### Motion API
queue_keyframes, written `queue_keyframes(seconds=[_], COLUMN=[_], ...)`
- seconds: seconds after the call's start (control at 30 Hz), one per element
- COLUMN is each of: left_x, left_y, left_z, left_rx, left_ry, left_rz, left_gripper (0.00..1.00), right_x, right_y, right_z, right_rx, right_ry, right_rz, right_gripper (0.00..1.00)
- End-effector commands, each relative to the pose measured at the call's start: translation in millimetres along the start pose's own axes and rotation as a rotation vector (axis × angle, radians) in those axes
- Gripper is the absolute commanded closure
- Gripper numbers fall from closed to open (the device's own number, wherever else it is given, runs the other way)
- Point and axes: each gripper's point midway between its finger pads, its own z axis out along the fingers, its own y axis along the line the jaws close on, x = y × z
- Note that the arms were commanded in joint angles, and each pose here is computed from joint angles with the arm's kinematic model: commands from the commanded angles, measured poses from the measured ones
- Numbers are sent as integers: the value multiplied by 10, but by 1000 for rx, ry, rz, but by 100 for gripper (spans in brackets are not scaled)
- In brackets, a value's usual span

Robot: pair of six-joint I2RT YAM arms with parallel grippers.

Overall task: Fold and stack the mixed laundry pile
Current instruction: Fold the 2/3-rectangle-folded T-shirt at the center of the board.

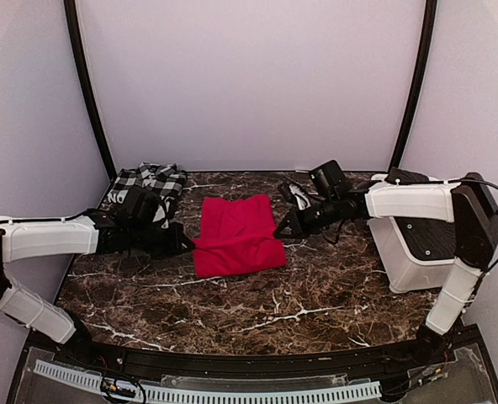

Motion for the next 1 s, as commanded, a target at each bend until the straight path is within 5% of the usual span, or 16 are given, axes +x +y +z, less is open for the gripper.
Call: queue_keyframes(seconds=[0.0, 0.23, 0.4, 0.63, 0.83, 0.97], left_x=[-509, -649, -526, 6, 710, 817], left_y=[-8, 260, 401, 393, 369, 437], left_z=[137, 916, 1189, 999, 596, 254], left_rx=[-37, -96, -102, -101, -108, -131], left_ry=[-48, 46, 99, 163, 255, 233], left_rz=[64, 91, 77, 87, 102, 83], left_gripper=[100, 100, 100, 100, 100, 100], right_x=[-364, -615, -365, 296, 924, 1108], right_y=[-263, -755, -950, -625, -249, -150], right_z=[180, 662, 917, 981, 709, 454], right_rx=[36, 110, 109, 72, 63, 63], right_ry=[-8, 12, 89, 167, 205, 191], right_rz=[-51, -47, -3, 16, 49, 71], right_gripper=[100, 100, 100, 100, 100, 100])
